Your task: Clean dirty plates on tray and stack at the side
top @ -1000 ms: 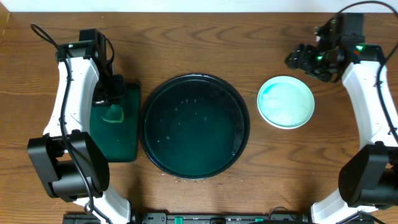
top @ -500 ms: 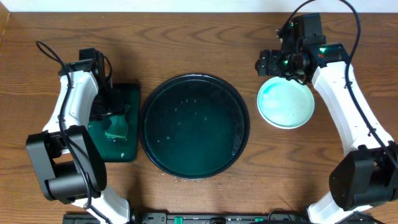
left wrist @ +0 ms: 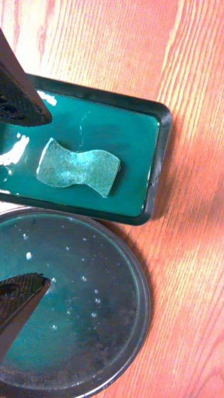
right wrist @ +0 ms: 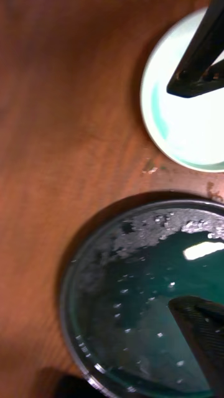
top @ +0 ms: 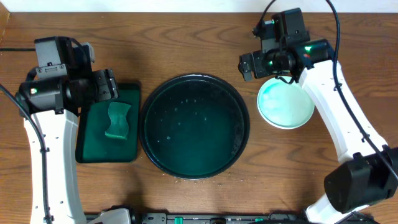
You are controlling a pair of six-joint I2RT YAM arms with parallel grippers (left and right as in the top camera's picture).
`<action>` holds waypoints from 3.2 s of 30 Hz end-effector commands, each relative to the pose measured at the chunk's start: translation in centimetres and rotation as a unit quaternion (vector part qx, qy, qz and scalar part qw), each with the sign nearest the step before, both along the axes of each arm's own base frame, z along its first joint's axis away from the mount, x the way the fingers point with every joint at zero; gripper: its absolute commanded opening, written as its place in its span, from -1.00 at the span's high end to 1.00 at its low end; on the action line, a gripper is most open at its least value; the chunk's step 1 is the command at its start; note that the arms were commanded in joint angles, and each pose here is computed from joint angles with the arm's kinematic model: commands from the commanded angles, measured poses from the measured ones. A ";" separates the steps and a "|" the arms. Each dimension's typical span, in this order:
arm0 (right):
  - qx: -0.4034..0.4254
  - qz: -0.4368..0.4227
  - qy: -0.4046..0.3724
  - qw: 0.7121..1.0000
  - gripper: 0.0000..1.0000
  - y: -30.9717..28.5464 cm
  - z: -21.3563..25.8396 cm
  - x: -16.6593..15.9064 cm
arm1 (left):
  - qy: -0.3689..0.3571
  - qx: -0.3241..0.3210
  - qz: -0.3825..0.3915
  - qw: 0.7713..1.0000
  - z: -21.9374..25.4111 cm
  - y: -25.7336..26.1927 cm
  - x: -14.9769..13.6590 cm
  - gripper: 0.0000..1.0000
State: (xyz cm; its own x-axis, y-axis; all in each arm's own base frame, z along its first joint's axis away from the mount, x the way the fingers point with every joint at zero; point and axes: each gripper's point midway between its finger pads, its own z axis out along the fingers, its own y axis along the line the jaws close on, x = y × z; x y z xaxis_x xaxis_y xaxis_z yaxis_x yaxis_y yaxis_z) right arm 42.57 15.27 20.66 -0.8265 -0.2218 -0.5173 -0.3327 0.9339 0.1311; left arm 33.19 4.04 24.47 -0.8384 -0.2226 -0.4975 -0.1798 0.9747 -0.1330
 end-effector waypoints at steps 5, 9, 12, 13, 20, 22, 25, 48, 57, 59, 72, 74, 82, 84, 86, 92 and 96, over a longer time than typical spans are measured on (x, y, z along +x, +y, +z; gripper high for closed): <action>-0.036 -0.005 -0.071 0.997 -0.99 -0.3 9.4 -0.8 | -0.002 -0.007 -0.004 1.000 0.2 -0.3 0.0 -0.53; -0.005 -0.009 -0.069 0.998 -0.98 0.7 10.3 -1.2 | -0.002 -0.007 -0.004 1.000 0.2 -0.3 0.0 -0.54; -0.038 0.011 -0.074 0.996 -0.98 -0.1 10.1 -1.4 | -0.002 -0.007 -0.004 1.000 0.2 -0.3 0.0 -0.53; -0.039 0.013 -0.078 0.996 -0.99 -0.1 10.3 -1.3 | -0.002 -0.007 -0.004 1.000 0.2 -0.3 0.0 -0.54; -0.071 -0.018 -0.136 0.988 -0.99 -2.4 13.9 -2.1 | -0.002 -0.007 -0.004 1.000 0.2 -0.3 0.0 -0.54; -0.073 -0.013 -0.138 0.988 -0.99 -2.3 13.6 -1.8 | -0.002 -0.007 -0.004 1.000 0.2 -0.3 0.0 -0.54; -0.058 0.000 -0.206 0.977 -0.99 -2.3 15.2 -0.9 | -0.002 -0.007 -0.004 1.000 0.2 -0.3 0.0 -0.54; -0.048 -0.026 -0.500 0.864 -0.98 -11.5 1.6 -16.1 | -0.002 -0.007 -0.004 1.000 0.2 -0.3 0.0 -0.54; -0.035 -0.011 -0.523 0.852 -0.99 -10.9 -2.2 -17.7 | -0.002 -0.007 -0.004 1.000 0.2 -0.3 0.0 -0.55; -0.031 -0.004 -0.520 0.854 -0.99 -10.6 -3.0 -17.9 | -0.002 -0.007 -0.004 1.000 0.2 -0.3 0.0 -0.54; -0.033 -0.002 -0.494 0.869 -0.98 -10.7 -4.6 -18.4 | -0.002 -0.007 -0.004 1.000 0.2 -0.3 0.0 -0.55; -0.033 -0.002 -0.493 0.869 -0.99 -10.7 -4.6 -18.4 | -0.002 -0.007 -0.004 1.000 0.2 -0.3 0.0 -0.55; -0.033 -0.002 -0.493 0.869 -0.98 -10.7 -4.6 -18.4 | -0.002 -0.007 -0.004 1.000 0.2 -0.3 0.0 -0.54; -0.033 -0.002 -0.493 0.869 -0.99 -10.7 -4.6 -18.4 | -0.002 -0.007 -0.004 1.000 0.2 -0.3 0.0 -0.55; -0.033 -0.002 -0.493 0.869 -0.99 -10.7 -4.6 -18.4 | -0.002 -0.007 -0.004 1.000 0.2 -0.3 0.0 -0.55; -0.033 -0.003 -0.493 0.869 -0.98 -10.7 -4.6 -18.4 | -0.002 -0.007 -0.004 1.000 0.2 -0.3 0.0 -0.54; -0.034 -0.003 -0.493 0.869 -0.99 -10.7 -4.6 -18.4 | 0.002 -0.007 -0.004 1.000 0.1 -0.3 -0.1 -0.55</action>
